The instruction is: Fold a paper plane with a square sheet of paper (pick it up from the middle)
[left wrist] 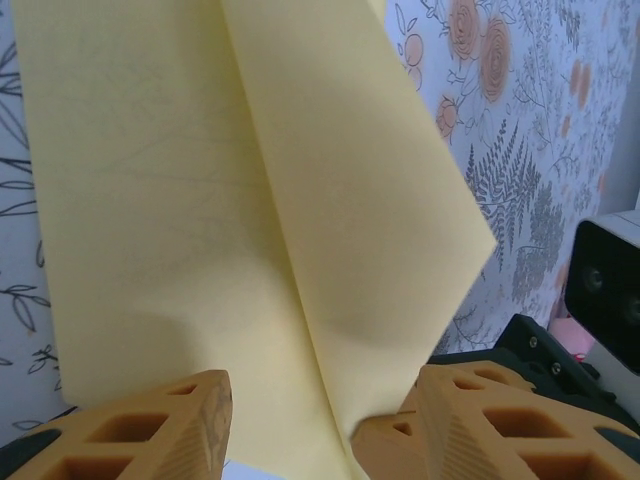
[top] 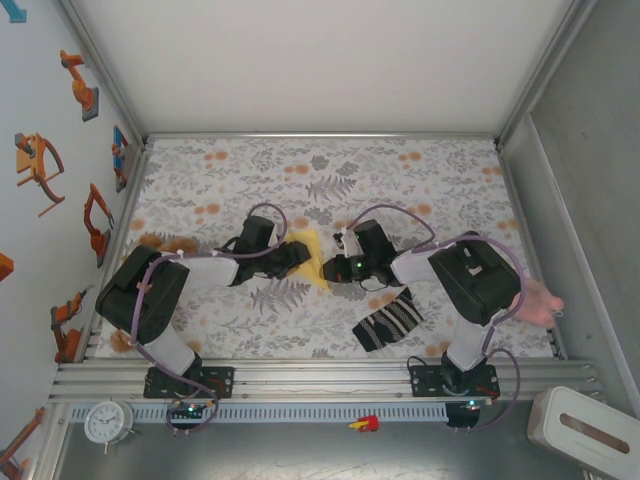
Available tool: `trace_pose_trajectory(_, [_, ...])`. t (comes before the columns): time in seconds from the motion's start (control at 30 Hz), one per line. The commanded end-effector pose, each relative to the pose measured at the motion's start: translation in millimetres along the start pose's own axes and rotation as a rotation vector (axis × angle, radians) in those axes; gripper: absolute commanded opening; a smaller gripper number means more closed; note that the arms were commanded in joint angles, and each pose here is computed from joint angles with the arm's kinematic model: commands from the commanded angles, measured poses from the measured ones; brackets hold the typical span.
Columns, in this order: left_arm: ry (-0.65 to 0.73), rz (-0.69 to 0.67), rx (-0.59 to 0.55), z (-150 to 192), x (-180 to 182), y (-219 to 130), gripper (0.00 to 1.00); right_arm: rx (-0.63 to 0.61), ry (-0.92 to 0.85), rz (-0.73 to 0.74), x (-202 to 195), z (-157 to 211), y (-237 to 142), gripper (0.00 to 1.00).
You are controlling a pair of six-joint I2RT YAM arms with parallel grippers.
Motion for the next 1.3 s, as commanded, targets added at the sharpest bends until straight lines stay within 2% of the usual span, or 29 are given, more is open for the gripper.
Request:
trace_pose_trajectory(0.0, [0.043,0.001,0.004,-4,-7,2,0.53,0.001,0.014,-0.018,-4,2,1,0.0])
trace_pose_trajectory(0.63, [0.019,-0.079,0.037,-8,-4,17,0.53,-0.001,0.022,-0.014,-7,5,0,0.0])
trace_pose_trajectory(0.9, [-0.034,-0.261,0.094,-3,10,22,0.54,-0.008,0.022,-0.003,-6,4,-1,0.02])
trace_pose_trajectory(1.13, [-0.068,-0.375,0.134,4,21,26,0.54,-0.036,0.016,0.029,3,2,-13,0.15])
trace_pose_trajectory(1.27, [-0.082,-0.399,0.149,6,25,29,0.55,-0.085,0.007,0.081,8,2,-26,0.32])
Point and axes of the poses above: each hand's point on the last joint's axis, 136 mm out from that joint toward the fingers, its own y axis out along the fingers, its own x axis along the line the jaws close on, z = x × y, the point moved 10 cm from there along -y, back along the fingers, and after that the axes turned 2 degrees about y, right-handed, at the moved point
